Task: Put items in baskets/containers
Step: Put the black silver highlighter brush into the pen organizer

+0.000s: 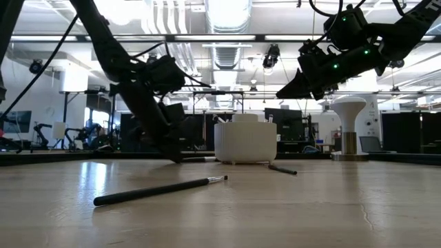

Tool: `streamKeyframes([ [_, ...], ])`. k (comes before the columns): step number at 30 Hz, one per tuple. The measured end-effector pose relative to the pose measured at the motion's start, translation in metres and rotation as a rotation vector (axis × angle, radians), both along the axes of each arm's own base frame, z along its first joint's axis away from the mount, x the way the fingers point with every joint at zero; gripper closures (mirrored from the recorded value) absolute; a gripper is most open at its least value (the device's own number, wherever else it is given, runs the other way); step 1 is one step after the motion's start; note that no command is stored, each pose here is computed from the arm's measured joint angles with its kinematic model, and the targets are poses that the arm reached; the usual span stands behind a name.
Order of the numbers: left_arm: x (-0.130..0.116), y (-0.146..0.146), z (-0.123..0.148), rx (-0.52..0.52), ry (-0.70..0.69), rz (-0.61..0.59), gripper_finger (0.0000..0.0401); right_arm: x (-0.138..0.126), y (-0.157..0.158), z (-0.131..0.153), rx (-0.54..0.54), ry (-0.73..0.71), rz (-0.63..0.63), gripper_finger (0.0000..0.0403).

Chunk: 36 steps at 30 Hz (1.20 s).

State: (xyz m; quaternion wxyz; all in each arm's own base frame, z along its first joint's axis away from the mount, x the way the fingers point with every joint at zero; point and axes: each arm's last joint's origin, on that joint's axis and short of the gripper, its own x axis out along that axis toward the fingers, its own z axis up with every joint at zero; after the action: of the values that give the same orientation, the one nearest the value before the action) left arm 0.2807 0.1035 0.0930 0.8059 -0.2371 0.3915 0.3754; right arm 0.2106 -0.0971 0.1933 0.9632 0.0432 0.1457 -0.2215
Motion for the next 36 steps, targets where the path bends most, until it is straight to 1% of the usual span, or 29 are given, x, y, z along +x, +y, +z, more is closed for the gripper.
streamKeyframes([
  [2,-0.001,0.000,0.001,0.003,0.009,-0.009,0.0391,0.000,0.000,0.000,0.000,0.000,0.000,0.0344],
  [5,-0.002,0.000,0.006,0.013,0.009,-0.022,0.0399,0.000,0.000,0.000,0.000,0.001,0.000,0.0344],
  [11,-0.013,-0.003,0.026,0.033,-0.025,-0.024,0.0401,0.000,0.000,-0.001,0.003,0.007,0.000,0.0344],
  [15,-0.031,-0.007,0.032,0.014,-0.038,0.007,0.0401,0.000,0.000,-0.001,0.003,0.007,0.000,0.0344],
  [17,-0.033,-0.008,0.036,0.002,-0.069,0.034,0.0400,0.000,0.000,-0.001,0.003,0.007,0.000,0.0344],
  [18,-0.032,-0.009,0.038,-0.011,-0.093,0.027,0.0398,0.000,0.000,-0.001,0.003,0.007,0.000,0.0344],
  [22,-0.016,-0.010,0.049,0.002,-0.264,-0.025,0.0379,0.000,0.000,-0.001,0.003,0.006,0.000,0.0344],
  [25,-0.006,-0.011,0.050,0.027,-0.323,-0.048,0.0354,0.000,0.000,-0.001,0.003,0.006,0.000,0.0344],
  [29,0.007,-0.012,0.048,0.105,-0.429,-0.072,0.0325,0.000,0.000,-0.001,0.003,0.006,0.000,0.0344],
  [33,0.018,-0.015,0.036,0.195,-0.459,-0.111,0.0311,0.000,0.000,-0.001,0.003,0.006,0.000,0.0344],
  [36,0.023,-0.015,0.028,0.230,-0.477,-0.115,0.0309,0.000,0.000,-0.001,0.003,0.006,0.000,0.0344],
])
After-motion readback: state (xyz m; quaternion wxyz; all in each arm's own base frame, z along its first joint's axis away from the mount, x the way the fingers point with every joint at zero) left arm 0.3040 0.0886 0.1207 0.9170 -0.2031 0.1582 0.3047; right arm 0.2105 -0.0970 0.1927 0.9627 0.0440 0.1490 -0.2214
